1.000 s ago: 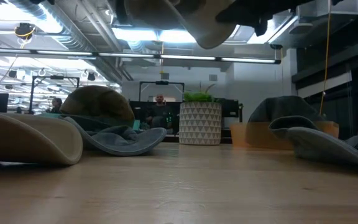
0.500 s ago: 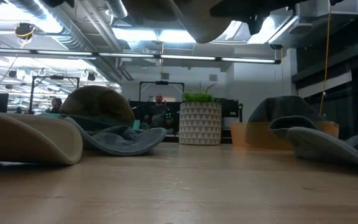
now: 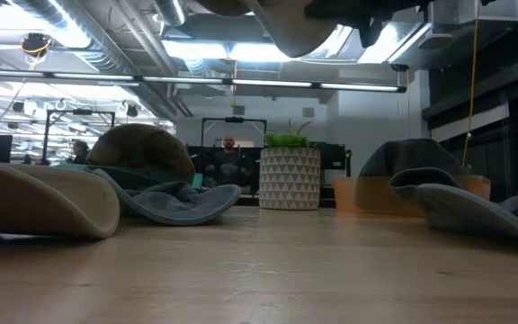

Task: Pick & Place hat
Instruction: Put the top brown cap into the green bin

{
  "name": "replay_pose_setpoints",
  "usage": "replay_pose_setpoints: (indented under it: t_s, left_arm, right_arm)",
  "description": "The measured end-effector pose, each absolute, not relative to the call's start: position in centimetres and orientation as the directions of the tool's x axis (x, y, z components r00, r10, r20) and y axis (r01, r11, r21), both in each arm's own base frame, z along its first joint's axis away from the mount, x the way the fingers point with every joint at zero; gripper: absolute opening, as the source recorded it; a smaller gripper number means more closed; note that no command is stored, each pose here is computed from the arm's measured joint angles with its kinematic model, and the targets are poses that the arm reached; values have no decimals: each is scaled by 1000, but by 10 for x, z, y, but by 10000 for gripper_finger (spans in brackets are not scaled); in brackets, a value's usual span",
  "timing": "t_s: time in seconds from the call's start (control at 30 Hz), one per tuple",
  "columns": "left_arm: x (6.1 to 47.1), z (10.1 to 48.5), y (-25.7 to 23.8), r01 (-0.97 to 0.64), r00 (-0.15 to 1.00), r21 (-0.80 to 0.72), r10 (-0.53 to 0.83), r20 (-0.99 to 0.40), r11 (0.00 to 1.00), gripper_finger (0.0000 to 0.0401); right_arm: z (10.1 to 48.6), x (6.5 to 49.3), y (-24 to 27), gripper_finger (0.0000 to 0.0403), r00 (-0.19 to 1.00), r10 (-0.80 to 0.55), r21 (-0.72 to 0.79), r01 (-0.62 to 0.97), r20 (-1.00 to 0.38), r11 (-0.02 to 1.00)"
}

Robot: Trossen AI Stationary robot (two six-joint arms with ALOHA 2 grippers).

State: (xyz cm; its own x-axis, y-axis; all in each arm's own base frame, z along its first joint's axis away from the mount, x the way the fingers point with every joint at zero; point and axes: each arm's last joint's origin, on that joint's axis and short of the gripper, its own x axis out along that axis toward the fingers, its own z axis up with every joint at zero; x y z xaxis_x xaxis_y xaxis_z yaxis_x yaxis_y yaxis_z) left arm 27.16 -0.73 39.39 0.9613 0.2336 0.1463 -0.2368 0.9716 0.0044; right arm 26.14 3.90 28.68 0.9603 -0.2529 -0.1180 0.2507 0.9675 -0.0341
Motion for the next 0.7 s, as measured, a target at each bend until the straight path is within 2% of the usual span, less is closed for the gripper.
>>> replay_pose_setpoints:
  t_s: [0.07,0.17,0.3,0.4,0.53,0.7]
  left_arm:
    - [269,403,-12,-218,969,13,215,120,976,88]
    - [258,417,-19,-187,982,54,187,7,981,88]
    - [233,426,-24,-177,945,77,192,-264,981,88]
    - [220,429,-24,-229,893,60,234,-384,972,91]
    - [212,429,-21,-240,862,30,227,-453,970,116]
    - [211,430,-10,-295,848,21,272,-456,955,168]
  right_arm:
    - [287,261,39,15,960,-254,-35,252,-117,967]
    - [287,262,39,15,961,-254,-31,252,-111,967]
    - [288,262,39,15,962,-253,-27,252,-102,967]
    - [289,262,40,15,963,-251,-26,250,-97,968]
    - [289,261,40,15,964,-249,-25,248,-97,968]
    - [289,261,40,15,964,-249,-25,248,-97,968]
